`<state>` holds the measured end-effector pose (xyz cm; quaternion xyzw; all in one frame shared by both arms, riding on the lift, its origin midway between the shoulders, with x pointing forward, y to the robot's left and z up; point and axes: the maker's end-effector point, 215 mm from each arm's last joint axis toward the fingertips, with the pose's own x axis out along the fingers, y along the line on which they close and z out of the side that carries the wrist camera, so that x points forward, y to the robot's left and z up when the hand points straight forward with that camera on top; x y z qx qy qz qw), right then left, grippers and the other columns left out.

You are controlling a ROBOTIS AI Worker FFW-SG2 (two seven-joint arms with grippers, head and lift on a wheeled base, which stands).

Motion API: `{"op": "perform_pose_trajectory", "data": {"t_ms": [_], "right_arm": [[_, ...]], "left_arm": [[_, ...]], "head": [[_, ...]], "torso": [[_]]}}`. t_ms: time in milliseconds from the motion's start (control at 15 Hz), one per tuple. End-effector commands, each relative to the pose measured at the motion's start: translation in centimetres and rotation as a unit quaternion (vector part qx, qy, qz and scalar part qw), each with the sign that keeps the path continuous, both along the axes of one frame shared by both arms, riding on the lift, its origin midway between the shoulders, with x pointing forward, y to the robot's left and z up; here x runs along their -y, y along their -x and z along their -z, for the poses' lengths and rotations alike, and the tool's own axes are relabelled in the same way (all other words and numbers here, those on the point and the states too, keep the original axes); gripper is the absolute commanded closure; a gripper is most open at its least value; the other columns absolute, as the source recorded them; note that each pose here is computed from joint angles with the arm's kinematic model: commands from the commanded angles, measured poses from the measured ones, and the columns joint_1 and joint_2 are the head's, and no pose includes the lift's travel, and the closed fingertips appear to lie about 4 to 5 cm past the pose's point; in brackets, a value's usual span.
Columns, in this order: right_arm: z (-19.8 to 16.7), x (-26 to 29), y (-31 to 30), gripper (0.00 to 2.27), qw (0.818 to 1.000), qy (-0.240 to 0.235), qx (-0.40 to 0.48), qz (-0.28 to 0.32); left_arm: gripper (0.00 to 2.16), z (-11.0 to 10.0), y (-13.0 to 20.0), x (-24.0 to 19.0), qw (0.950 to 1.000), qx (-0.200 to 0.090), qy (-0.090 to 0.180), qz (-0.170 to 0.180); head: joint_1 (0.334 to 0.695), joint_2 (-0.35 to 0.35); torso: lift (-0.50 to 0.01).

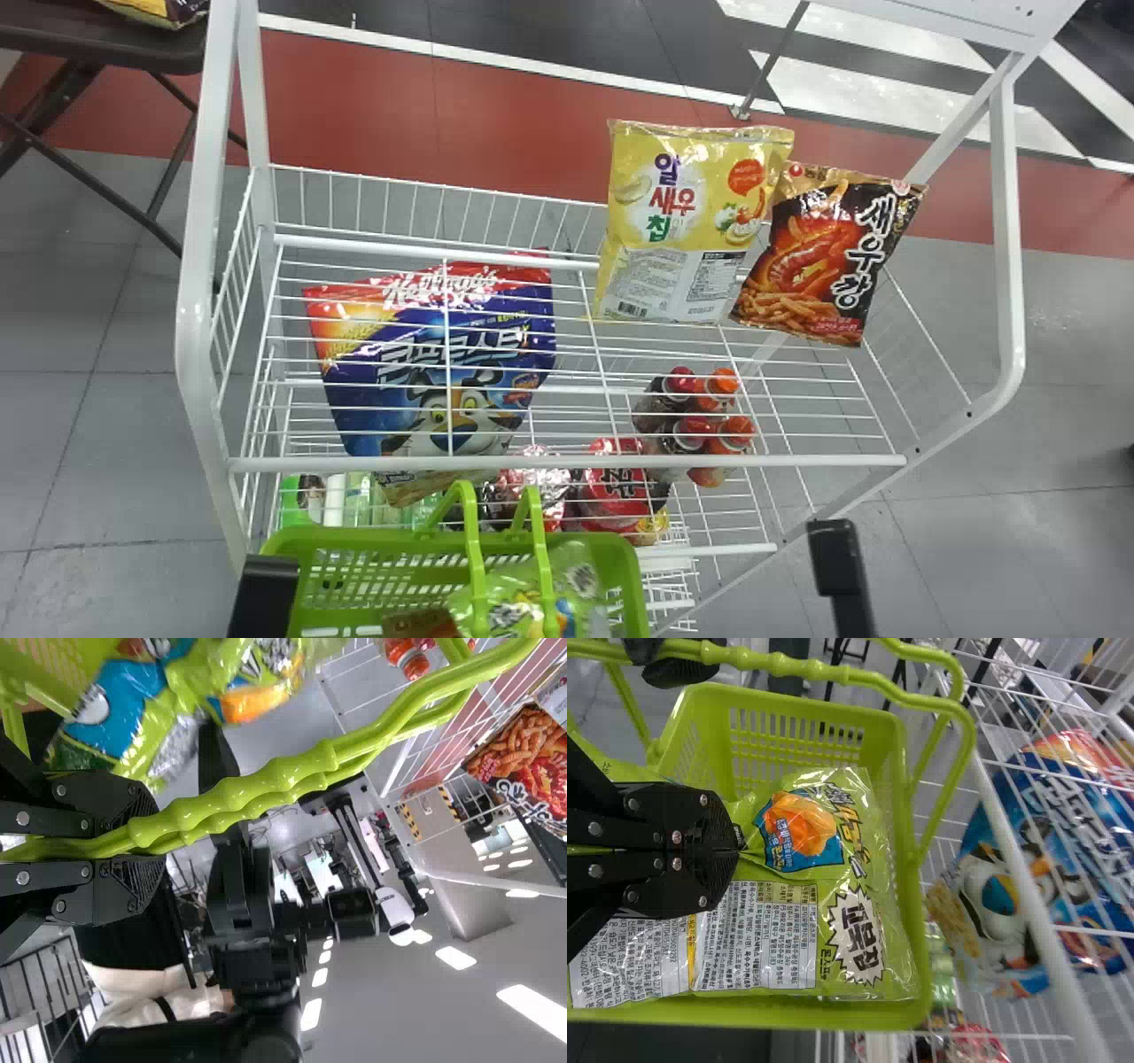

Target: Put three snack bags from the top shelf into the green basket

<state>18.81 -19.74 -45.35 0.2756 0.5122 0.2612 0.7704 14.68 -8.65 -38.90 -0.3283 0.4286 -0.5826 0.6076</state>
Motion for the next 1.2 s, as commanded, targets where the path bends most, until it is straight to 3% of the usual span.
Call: {"op": "perform_pose_trajectory", "data": {"t_ms": [0, 400, 667, 733, 800, 867, 1133], "right_arm": [[1.4, -1.9, -2.3, 2.25, 0.999, -0.028, 0.027, 0.0], [5.4, -8.5, -2.9, 2.25, 0.998, -0.036, 0.029, -0.05], [9.6, -6.7, -3.2, 2.22, 0.997, 0.032, 0.036, -0.054], [9.7, -6.2, -3.2, 1.71, 0.997, 0.037, 0.035, -0.053], [9.4, -5.8, -3.6, 0.74, 0.997, 0.037, 0.042, -0.051], [8.7, -5.5, -3.8, 0.0, 0.997, 0.031, 0.049, -0.047], [3.3, -6.1, -4.4, 0.06, 0.994, -0.038, 0.088, -0.055]], "left_arm": [[2.14, -0.1, 0.5, 0.3, 1.0, 0.001, -0.001, 0.004], [2.14, -0.2, 1.0, 0.7, 0.9999, 0.005, -0.007, 0.009], [2.14, -0.3, 0.9, 0.5, 0.9999, 0.004, -0.005, 0.008], [2.14, -0.3, 0.8, 0.4, 0.9999, 0.004, -0.005, 0.007], [2.14, -0.4, 0.6, 0.4, 0.9999, 0.007, -0.005, 0.008], [2.14, -0.4, 0.6, 0.5, 0.9999, 0.007, -0.005, 0.008], [2.14, -0.3, 0.5, 0.5, 1.0, 0.007, -0.002, 0.007]], "head": [[0.695, -0.35], [0.695, -0.35], [0.695, -0.35], [0.695, -0.35], [0.695, -0.35], [0.695, -0.35], [0.695, -0.35]], "torso": [[-0.048], [-0.048], [-0.048], [-0.048], [-0.048], [-0.048], [-0.048]]}}
